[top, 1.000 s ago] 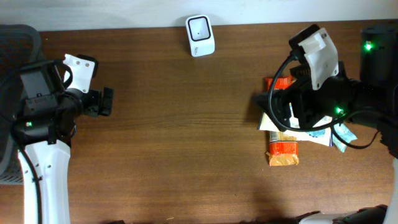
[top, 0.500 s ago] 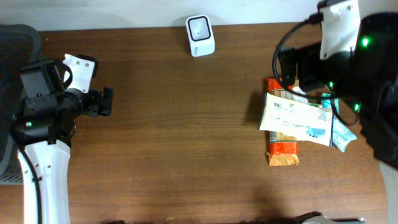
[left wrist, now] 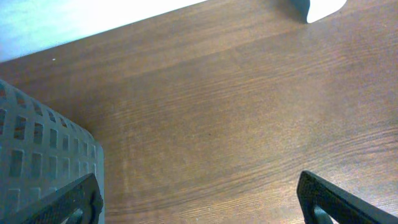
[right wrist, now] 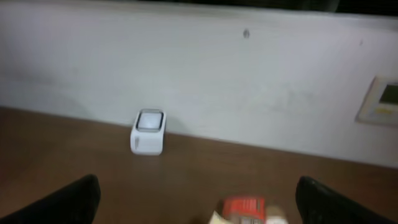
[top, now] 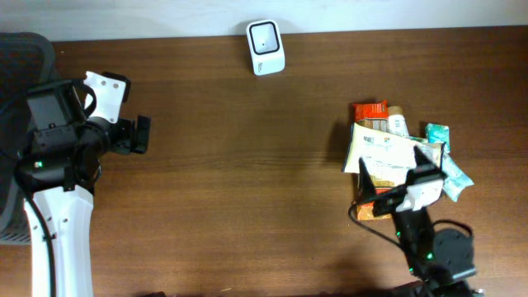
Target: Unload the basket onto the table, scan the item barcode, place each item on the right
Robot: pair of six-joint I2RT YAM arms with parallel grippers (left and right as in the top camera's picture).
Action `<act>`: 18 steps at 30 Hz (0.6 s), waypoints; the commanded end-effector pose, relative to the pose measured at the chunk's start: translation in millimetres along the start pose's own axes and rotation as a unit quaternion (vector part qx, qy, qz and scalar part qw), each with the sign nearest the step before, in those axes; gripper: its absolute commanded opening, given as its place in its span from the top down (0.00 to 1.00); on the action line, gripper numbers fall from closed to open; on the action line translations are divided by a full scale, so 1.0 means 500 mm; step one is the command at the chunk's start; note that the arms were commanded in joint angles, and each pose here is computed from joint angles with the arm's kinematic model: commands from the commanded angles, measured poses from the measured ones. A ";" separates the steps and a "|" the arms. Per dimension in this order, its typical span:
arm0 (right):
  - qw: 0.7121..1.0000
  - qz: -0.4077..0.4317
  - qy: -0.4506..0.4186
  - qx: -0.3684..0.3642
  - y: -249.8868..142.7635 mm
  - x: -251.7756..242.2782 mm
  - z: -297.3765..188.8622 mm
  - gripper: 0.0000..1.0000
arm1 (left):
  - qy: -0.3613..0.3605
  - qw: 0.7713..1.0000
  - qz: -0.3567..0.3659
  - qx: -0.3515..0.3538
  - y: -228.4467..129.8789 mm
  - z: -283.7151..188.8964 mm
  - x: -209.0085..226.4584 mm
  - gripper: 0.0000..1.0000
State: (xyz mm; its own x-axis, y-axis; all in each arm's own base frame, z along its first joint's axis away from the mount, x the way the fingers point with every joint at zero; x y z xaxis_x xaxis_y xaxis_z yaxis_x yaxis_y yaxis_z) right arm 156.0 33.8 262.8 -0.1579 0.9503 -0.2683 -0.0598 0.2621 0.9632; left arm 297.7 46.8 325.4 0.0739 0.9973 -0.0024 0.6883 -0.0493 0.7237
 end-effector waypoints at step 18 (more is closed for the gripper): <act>0.996 0.047 0.065 0.032 -0.187 0.066 -0.031 0.01 | 0.003 1.000 0.008 -0.007 0.003 -0.009 0.000 0.01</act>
State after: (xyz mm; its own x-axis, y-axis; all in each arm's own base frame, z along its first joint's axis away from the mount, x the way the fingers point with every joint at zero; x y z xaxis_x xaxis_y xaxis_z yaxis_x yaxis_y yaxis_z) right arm 141.9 36.7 165.5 -0.2643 0.9288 -0.2599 0.0060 0.2710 0.9626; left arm 297.3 46.7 325.7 0.0739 0.9973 -0.0023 0.6881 -0.0493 0.7240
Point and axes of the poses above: each gripper's point midway between its finger pads, its own z axis out along the fingers, its own x axis along the line the jaws close on, y = z × x, the point moved 10 cm from there along -z, back along the fingers, and after that the axes turned 12 degrees about -z, right-handed, at the moved point
